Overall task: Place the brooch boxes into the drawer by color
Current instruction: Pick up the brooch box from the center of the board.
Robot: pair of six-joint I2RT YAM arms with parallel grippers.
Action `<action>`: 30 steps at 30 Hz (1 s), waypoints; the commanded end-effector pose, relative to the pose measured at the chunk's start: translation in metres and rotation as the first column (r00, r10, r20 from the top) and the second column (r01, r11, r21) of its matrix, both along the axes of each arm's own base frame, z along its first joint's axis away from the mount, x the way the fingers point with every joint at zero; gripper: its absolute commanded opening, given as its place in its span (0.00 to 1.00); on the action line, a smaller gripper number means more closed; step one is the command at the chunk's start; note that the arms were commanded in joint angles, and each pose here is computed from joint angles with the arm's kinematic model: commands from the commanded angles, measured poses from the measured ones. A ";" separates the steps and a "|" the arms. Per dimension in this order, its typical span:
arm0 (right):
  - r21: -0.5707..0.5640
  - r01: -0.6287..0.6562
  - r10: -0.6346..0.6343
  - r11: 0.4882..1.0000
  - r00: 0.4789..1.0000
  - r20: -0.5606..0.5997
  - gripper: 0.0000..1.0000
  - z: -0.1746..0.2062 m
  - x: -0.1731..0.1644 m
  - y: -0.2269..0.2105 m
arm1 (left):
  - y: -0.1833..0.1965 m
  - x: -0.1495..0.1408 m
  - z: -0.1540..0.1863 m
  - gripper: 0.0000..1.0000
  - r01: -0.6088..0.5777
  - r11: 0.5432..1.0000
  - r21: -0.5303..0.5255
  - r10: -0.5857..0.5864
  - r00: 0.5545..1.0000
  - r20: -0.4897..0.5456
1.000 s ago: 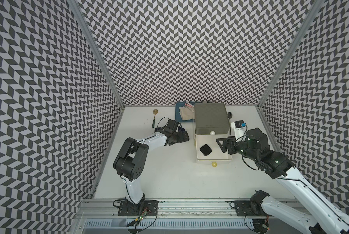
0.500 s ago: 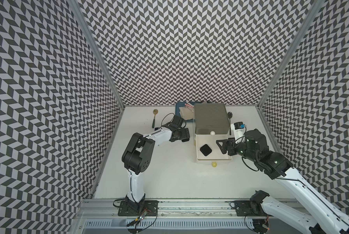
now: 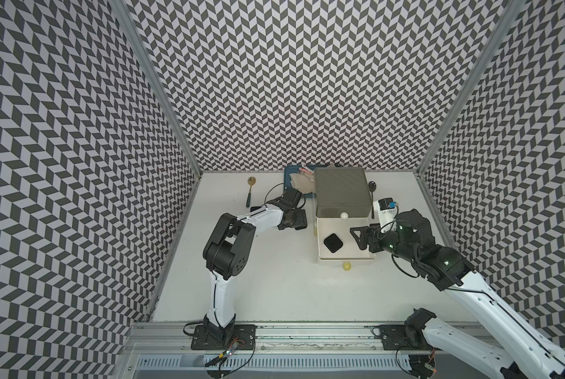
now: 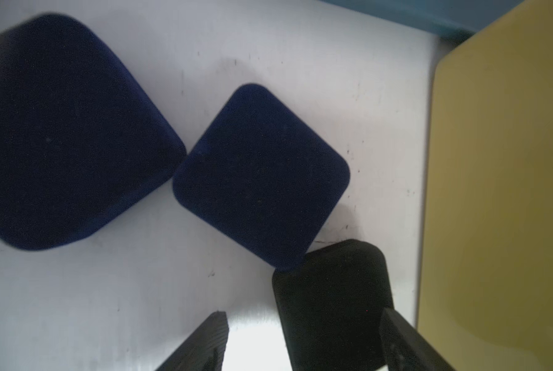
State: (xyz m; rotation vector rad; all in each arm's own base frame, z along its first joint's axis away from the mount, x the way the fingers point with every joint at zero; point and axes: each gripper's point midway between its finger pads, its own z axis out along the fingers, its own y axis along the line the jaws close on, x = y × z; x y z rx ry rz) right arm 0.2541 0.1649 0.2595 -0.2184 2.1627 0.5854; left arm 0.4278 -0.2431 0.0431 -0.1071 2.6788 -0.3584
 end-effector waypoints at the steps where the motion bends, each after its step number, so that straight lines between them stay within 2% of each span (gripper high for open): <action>1: 0.006 0.012 -0.013 1.000 0.999 0.042 0.84 0.007 0.002 -0.004 | -0.005 0.000 -0.002 0.81 0.014 1.000 0.023 -0.014 1.000 -0.010; 7: 0.003 0.014 -0.014 1.000 0.999 0.049 0.84 0.009 0.001 -0.005 | -0.016 0.004 0.012 0.84 0.018 1.000 -0.020 -0.018 1.000 0.017; 16: -0.004 0.011 -0.011 1.000 0.999 0.044 0.85 0.005 0.001 -0.005 | -0.020 0.009 -0.001 0.85 0.008 1.000 -0.001 -0.008 1.000 -0.020; 25: -0.007 0.006 -0.005 1.000 0.998 0.055 0.85 0.009 0.000 -0.006 | -0.015 0.011 -0.010 0.83 0.007 0.999 0.051 -0.005 0.999 -0.036; 30: -0.003 -0.003 0.003 1.000 0.999 0.049 0.85 0.009 -0.001 -0.004 | -0.002 0.007 -0.019 0.79 0.005 0.992 0.124 0.002 0.998 -0.055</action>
